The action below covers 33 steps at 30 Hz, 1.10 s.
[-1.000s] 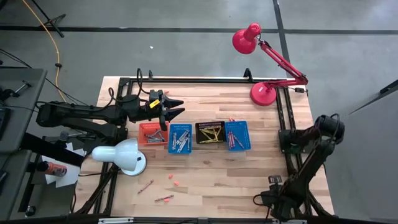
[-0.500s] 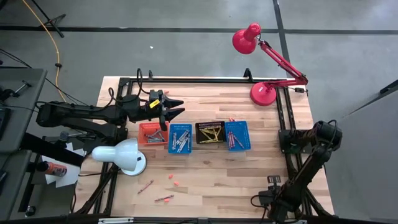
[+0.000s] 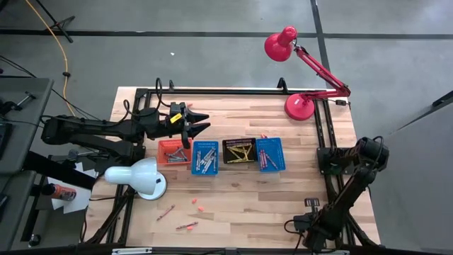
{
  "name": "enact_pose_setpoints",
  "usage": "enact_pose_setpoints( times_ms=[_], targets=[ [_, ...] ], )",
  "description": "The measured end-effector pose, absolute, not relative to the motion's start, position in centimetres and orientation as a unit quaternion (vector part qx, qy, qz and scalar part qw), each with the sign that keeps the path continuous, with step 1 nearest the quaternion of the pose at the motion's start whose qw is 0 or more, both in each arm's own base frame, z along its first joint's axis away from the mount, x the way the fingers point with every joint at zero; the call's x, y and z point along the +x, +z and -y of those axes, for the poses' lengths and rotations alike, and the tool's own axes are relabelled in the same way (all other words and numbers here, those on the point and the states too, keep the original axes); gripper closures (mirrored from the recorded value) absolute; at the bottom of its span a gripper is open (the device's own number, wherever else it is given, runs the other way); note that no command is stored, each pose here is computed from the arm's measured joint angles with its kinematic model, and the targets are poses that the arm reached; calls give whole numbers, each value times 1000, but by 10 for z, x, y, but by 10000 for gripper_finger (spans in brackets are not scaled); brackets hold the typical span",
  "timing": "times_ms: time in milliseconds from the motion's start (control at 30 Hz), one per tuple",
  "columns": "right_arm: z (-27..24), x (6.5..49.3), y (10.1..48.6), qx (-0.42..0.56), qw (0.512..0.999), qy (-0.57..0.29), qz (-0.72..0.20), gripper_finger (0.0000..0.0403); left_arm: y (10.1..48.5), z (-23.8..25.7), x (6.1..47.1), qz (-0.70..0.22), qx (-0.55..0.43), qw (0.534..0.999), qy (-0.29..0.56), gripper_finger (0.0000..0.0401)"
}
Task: Sort crayons
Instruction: Put the pink crayon into the right blue bin
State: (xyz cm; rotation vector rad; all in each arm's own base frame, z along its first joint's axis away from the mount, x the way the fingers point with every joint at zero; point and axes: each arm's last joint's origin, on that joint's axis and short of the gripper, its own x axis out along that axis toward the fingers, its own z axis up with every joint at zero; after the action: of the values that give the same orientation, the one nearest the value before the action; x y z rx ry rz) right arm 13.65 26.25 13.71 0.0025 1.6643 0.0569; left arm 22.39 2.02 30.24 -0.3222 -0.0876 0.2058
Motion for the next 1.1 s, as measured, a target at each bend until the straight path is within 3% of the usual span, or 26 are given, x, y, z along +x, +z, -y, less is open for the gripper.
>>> enact_pose_setpoints(
  times_ms=[267,433,733,933,1100],
  targets=[
    [-219,132,191,-27,692,-40,-720,401,302,-20,224,43,-160,981,102,229],
    [-180,131,216,27,739,-58,-671,402,302,-20,224,43,-160,981,102,229],
    [-126,153,186,192,827,36,-528,402,302,-20,224,44,-160,981,103,229],
    [-98,194,166,176,877,54,-445,402,302,-21,224,44,-160,980,112,229],
    [-70,239,178,151,934,48,-320,403,302,-22,224,44,-160,978,129,229]
  ],
)
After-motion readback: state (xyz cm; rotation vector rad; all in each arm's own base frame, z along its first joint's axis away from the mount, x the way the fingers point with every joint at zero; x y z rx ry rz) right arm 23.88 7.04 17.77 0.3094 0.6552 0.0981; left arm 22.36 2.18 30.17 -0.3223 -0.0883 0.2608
